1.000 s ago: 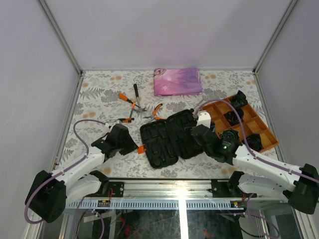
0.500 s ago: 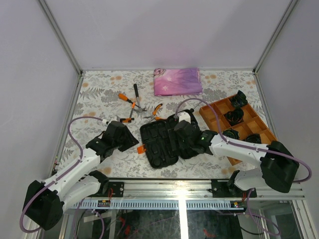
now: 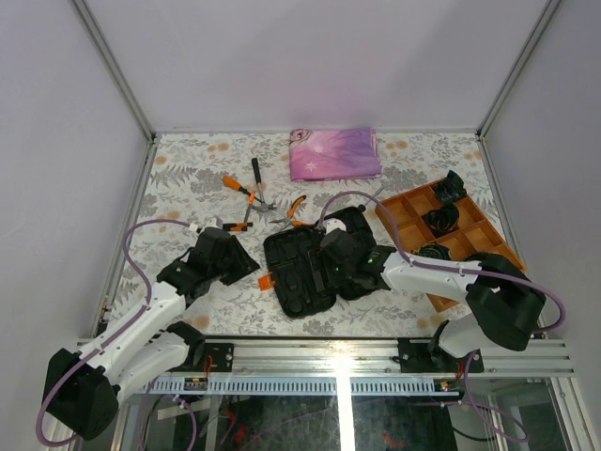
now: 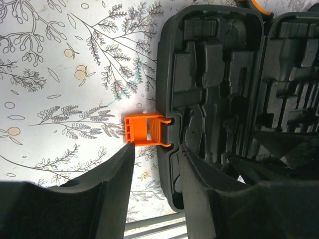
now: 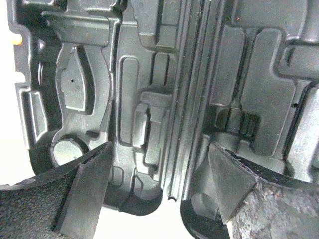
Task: Sort the tools into containers
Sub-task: Open the storage box at the center of the board.
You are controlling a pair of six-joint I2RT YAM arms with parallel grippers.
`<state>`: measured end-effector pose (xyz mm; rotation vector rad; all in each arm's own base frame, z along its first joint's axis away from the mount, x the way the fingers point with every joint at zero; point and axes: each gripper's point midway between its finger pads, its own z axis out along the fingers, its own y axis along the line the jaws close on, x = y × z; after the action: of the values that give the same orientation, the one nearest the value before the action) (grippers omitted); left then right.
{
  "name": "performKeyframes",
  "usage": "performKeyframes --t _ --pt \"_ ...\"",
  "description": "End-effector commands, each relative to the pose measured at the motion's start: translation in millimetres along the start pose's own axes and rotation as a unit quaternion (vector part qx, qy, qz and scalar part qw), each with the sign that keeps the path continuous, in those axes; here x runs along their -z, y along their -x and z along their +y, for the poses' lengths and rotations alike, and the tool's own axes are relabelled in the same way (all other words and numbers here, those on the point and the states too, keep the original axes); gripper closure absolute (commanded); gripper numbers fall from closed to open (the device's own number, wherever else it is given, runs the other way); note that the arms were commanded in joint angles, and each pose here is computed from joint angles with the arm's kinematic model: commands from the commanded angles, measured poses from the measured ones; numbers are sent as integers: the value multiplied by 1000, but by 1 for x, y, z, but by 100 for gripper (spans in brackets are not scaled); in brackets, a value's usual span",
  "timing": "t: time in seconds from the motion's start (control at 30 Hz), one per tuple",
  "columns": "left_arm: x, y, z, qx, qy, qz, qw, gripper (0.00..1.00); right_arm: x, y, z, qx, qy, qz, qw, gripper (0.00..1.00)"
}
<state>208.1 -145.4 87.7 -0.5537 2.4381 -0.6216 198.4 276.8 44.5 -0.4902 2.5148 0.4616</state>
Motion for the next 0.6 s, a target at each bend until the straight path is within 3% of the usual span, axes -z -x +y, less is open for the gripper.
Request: performKeyframes --t 0.0,0.37,0.57 --pt "2 3 -4 -8 -7 1 1000 60 0 -2 22 -22 49 6 999 18" --pt "6 9 -20 -36 -38 2 999 58 13 -26 58 1 88 43 995 22" --pt "5 8 -18 -44 -36 3 998 57 34 -10 44 -6 56 0 998 22"
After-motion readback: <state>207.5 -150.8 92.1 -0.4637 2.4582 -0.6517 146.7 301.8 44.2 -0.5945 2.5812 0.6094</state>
